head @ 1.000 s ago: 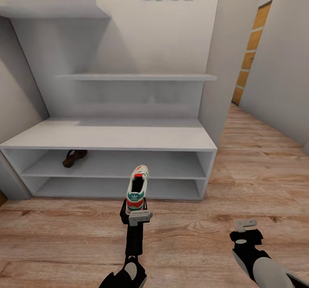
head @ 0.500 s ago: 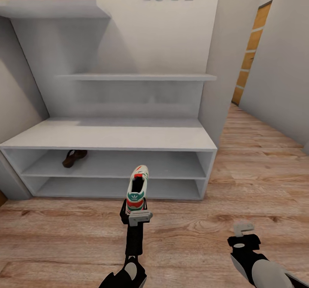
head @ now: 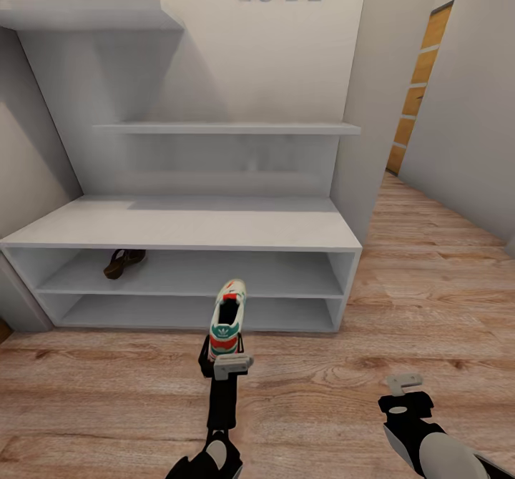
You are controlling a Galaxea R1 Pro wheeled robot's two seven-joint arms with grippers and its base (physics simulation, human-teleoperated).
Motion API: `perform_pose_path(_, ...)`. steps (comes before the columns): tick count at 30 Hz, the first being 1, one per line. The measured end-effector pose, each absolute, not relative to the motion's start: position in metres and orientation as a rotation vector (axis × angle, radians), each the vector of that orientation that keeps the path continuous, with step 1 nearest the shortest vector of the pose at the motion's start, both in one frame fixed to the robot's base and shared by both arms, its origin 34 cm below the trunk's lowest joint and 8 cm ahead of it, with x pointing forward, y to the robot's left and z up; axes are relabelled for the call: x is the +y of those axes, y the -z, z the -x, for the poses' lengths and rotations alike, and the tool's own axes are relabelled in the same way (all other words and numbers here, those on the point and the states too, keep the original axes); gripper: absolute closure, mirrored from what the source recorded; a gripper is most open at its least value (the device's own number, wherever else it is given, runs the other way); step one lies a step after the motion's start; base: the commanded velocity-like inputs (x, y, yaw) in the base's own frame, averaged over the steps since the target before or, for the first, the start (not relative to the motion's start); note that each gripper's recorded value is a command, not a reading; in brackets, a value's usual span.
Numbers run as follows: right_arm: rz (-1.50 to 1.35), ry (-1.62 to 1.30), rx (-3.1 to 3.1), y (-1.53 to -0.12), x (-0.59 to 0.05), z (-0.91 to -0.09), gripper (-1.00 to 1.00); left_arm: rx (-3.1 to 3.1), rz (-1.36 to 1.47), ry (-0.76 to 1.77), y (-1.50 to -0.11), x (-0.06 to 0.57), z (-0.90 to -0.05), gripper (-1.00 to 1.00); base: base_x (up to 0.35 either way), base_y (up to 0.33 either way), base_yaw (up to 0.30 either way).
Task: Pick up the two gym shoes and the two sandals from the corridor floor and place them onto the hallstand (shoe rack) in the corridor, making sure they are on the rack and not on the floor. Arrange them so the two gym shoes are next to each other and the two sandals are next to each other.
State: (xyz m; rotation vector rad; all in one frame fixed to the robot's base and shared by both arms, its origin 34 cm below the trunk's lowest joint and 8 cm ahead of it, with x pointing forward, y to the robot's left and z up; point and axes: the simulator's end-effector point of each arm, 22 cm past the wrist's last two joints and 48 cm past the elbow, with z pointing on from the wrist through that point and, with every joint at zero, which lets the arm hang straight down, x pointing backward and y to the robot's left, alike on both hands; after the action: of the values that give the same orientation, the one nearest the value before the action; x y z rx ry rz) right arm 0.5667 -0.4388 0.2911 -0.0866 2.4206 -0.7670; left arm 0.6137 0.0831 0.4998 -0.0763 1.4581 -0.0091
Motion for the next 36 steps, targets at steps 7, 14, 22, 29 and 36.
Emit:
perform_pose_path(7,0.087,0.767,2.421,-0.291,-0.439,-0.567,-1.00,1.480,0.062,-0.003,-0.489,0.085,-0.611,1.00,0.000,0.000,0.000)
perform_pose_path(14,0.087,0.767,2.421,-0.291,-0.439,-0.567,-1.00,1.484,0.057,-0.003,-0.487,0.084,-0.610,1.00,0.016,0.000,0.000)
perform_pose_path(22,0.087,0.767,2.421,-0.291,-0.439,-0.567,-1.00,1.484,0.056,-0.002,-0.487,0.084,-0.610,1.00,0.232,0.000,0.000)
perform_pose_path(29,0.086,0.769,2.420,-0.291,-0.440,-0.567,-1.00,1.485,0.056,-0.003,-0.487,0.084,-0.609,1.00,0.322,0.000,0.000)
perform_pose_path(36,0.086,0.774,2.418,-0.292,-0.442,-0.567,-1.00,1.486,0.054,-0.004,-0.486,0.084,-0.609,1.00,0.153,0.000,0.000)
